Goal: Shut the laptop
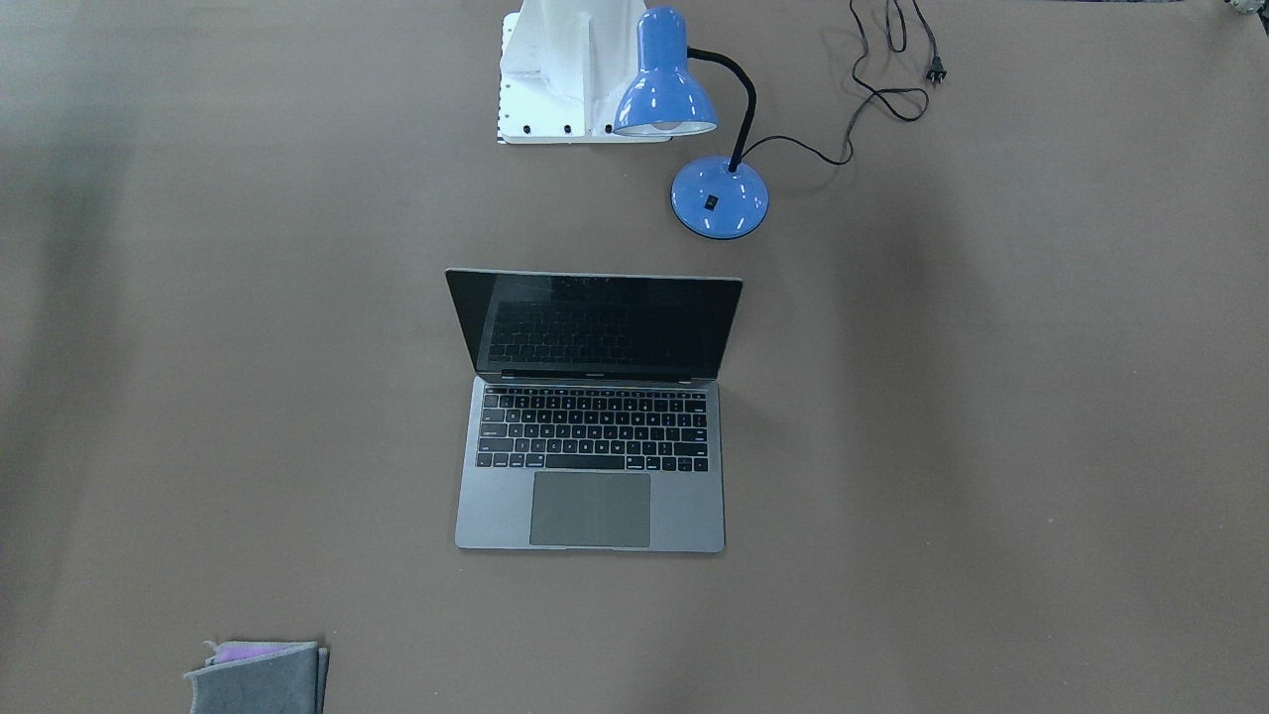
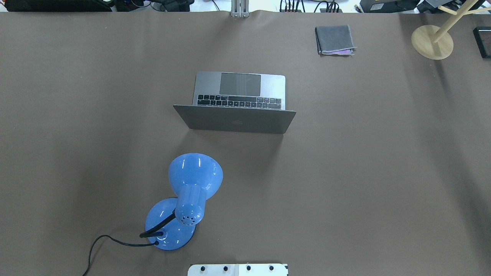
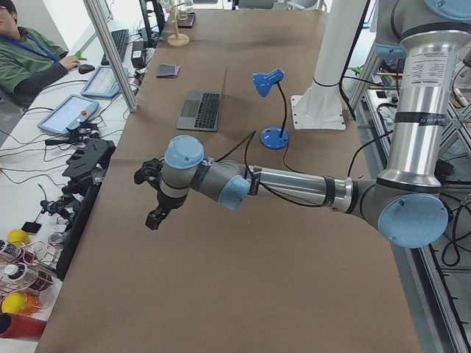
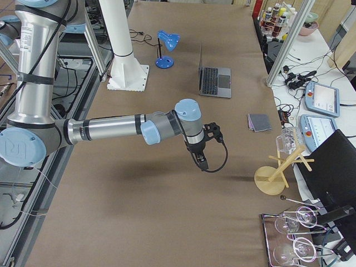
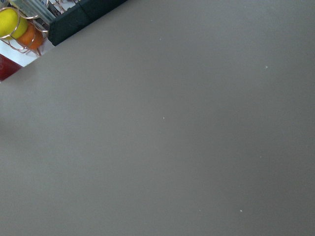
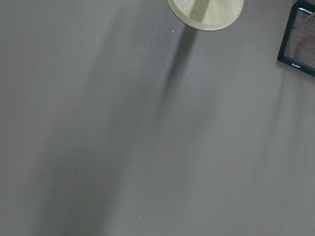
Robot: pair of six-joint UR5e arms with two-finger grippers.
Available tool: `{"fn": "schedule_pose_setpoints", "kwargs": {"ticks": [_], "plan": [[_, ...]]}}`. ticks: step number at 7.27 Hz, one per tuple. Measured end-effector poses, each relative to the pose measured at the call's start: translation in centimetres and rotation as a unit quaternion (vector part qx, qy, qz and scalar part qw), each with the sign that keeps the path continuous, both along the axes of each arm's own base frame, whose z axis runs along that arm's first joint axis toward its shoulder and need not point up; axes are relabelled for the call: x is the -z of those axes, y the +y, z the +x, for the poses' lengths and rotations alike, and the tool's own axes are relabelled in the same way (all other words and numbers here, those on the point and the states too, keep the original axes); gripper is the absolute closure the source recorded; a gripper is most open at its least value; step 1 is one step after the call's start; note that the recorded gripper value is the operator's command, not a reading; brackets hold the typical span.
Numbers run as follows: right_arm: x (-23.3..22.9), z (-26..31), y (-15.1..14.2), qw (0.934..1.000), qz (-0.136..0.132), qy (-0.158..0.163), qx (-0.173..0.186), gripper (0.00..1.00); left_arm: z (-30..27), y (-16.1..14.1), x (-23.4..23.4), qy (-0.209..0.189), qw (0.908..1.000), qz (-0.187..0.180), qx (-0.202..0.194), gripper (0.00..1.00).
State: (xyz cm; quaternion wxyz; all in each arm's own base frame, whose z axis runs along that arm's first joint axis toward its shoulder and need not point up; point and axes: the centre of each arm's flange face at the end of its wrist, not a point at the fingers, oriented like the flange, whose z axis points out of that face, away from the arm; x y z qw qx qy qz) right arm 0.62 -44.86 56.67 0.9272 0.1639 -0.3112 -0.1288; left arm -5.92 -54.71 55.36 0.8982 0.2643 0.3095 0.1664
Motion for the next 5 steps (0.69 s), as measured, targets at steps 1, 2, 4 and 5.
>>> {"fn": "schedule_pose_setpoints", "kwargs": {"ticks": [1, 2, 4, 5], "plan": [[0.3, -0.2, 0.0, 0.9999, -0.004, -0.014, 0.003, 0.00, 0.3, 0.0, 0.3, 0.016, 0.9999, 0.000, 0.000, 0.02], [0.9, -0.6, 0.1, 0.9991, -0.013, -0.040, 0.000, 0.02, 1.2, 0.1, 0.9, 0.041, 0.9991, -0.004, -0.006, 0.02], [3.0, -1.7, 0.4, 0.9936, -0.036, -0.104, -0.023, 0.31, 4.5, 0.2, 3.0, 0.106, 0.9939, -0.019, -0.023, 0.02], [4.1, -2.6, 0.6, 0.9874, -0.055, -0.145, -0.034, 0.53, 6.9, 0.5, 4.1, 0.146, 0.9884, -0.035, -0.026, 0.06]]}}
